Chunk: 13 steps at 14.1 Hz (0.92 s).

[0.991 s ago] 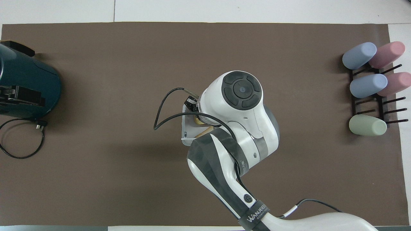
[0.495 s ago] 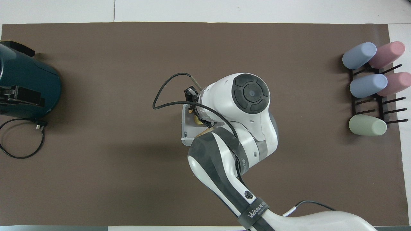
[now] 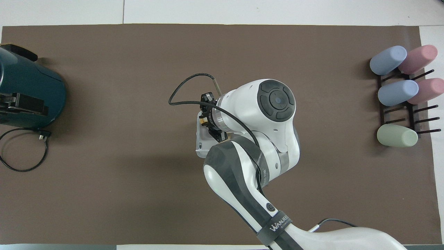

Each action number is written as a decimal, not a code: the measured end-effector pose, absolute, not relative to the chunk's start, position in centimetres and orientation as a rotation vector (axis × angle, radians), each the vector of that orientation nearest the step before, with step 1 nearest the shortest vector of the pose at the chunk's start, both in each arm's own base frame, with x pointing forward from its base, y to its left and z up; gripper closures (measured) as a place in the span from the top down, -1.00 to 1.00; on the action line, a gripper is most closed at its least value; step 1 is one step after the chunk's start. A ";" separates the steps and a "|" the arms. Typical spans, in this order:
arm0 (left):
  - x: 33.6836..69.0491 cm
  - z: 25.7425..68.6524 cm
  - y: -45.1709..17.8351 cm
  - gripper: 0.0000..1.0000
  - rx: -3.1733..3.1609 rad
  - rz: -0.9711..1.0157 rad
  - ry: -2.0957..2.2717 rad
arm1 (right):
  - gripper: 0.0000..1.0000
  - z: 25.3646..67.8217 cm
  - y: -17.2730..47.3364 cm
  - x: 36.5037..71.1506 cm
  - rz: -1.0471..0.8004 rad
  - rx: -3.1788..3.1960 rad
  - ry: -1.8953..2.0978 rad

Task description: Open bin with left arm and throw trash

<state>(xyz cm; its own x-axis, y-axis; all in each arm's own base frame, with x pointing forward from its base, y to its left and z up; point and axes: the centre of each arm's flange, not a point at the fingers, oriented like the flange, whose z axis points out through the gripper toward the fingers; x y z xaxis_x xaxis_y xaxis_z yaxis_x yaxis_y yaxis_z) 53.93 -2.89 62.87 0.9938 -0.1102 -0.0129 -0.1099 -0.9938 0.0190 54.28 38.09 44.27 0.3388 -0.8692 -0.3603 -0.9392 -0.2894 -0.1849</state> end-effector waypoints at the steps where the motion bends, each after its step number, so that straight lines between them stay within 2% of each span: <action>1: 53.9 62.9 -2.9 1.00 3.119 -0.022 -0.172 | -0.22 44.3 38.1 54.3 0.272 -2.238 1.614; 4: 53.9 62.9 -2.9 1.00 3.119 -0.020 -0.172 | 0.42 44.5 38.1 54.4 0.265 -2.226 1.618; 5: 53.9 62.9 -2.9 1.00 3.119 -0.020 -0.172 | 0.67 44.7 37.9 54.6 0.233 -2.249 1.583; 7: 53.9 62.9 -2.9 1.00 3.119 -0.020 -0.172 | 1.00 45.9 36.6 55.6 0.111 -2.366 1.429; 11: 53.9 62.9 -2.9 1.00 3.119 -0.020 -0.173 | 1.00 48.4 26.4 59.7 0.031 -2.668 1.064; 13: 53.9 62.9 -2.9 1.00 3.119 -0.020 -0.173 | 1.00 49.5 20.7 60.7 0.017 -2.871 0.802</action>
